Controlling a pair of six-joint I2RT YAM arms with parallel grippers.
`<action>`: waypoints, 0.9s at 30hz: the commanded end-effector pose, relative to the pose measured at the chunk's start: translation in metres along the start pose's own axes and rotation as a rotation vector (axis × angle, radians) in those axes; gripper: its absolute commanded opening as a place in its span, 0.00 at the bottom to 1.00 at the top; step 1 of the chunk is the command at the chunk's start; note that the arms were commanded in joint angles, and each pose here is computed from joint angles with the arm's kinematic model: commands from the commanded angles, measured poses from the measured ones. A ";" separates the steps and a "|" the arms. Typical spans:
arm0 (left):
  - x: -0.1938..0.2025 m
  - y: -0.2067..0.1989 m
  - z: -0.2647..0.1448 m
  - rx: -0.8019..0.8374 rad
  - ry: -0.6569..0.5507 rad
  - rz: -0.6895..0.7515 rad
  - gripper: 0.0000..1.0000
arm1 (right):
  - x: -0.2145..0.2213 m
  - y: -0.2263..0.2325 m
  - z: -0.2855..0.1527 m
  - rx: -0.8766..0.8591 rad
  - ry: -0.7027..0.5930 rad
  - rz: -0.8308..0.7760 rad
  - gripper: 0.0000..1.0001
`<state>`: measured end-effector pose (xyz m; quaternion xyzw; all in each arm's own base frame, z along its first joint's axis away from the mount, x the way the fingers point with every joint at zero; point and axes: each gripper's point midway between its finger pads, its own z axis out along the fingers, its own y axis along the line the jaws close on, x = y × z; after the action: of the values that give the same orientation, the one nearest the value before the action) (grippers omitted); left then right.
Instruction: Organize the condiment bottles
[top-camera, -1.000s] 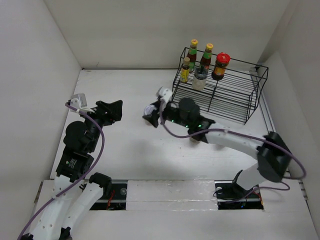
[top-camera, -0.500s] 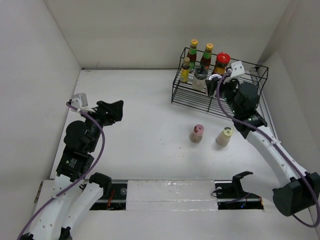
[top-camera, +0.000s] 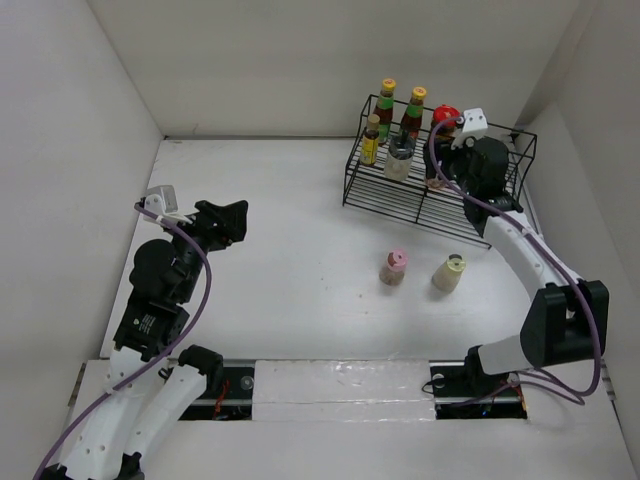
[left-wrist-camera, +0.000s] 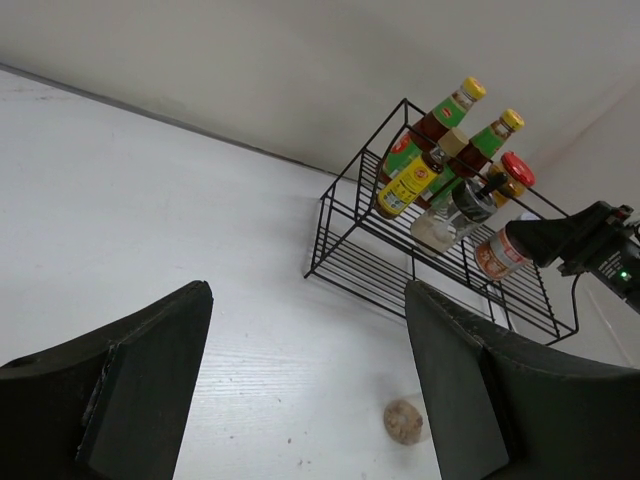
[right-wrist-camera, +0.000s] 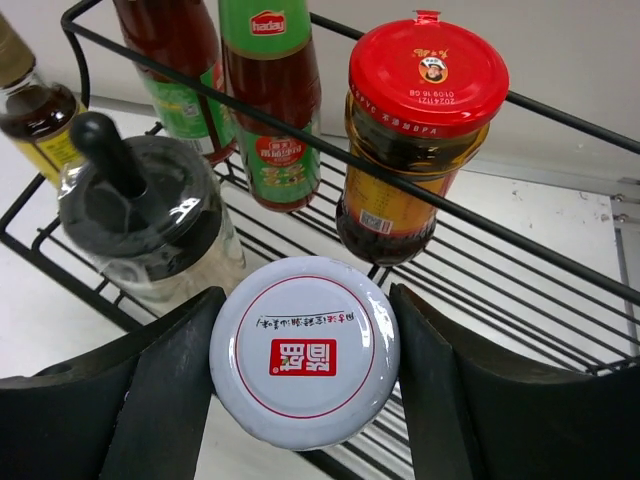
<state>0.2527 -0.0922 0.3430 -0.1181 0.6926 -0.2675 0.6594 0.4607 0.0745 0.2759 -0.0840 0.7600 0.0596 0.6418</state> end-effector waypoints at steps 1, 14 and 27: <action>-0.009 -0.003 0.002 0.010 -0.037 0.009 0.74 | -0.083 -0.001 0.002 -0.031 -0.268 0.013 0.49; -0.007 -0.002 0.005 0.004 -0.028 0.011 0.74 | -0.036 0.003 0.021 -0.062 -0.206 0.100 0.88; -0.005 -0.004 0.004 0.021 -0.018 0.011 0.79 | -0.035 0.049 -0.083 -0.008 -0.201 0.119 0.55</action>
<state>0.2552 -0.0939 0.3397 -0.1166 0.6975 -0.2661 0.6551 0.3992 0.0878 0.3511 -0.0364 0.6682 0.1014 0.7362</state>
